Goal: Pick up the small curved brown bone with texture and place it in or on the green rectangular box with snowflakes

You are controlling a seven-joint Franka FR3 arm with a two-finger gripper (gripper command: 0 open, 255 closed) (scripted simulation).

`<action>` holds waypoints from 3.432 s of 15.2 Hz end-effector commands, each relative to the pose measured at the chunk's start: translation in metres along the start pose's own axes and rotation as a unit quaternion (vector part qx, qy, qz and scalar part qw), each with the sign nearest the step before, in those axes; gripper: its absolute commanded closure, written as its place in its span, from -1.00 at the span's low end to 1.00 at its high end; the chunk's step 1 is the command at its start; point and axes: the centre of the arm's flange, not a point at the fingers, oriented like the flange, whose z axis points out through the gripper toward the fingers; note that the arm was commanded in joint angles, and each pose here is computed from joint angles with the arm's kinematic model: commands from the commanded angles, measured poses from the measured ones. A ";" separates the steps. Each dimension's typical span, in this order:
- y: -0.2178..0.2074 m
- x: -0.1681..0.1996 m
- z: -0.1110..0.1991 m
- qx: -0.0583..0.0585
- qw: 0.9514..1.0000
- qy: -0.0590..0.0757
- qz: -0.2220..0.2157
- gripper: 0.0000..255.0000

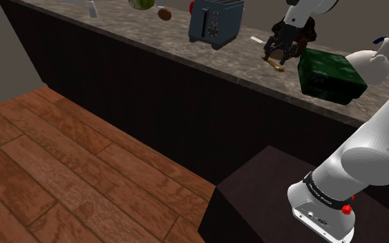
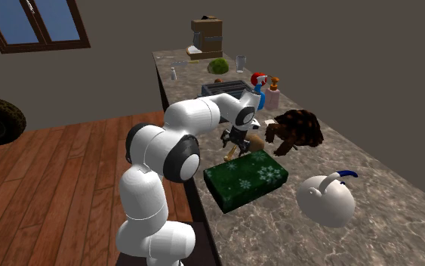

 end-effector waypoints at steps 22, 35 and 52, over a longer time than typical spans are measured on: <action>-0.008 -0.006 -0.046 0.000 1.000 0.000 0.000 1.00; -0.020 -0.013 -0.113 0.000 1.000 0.000 0.000 1.00; 0.042 -0.097 -0.168 0.000 1.000 0.000 0.000 1.00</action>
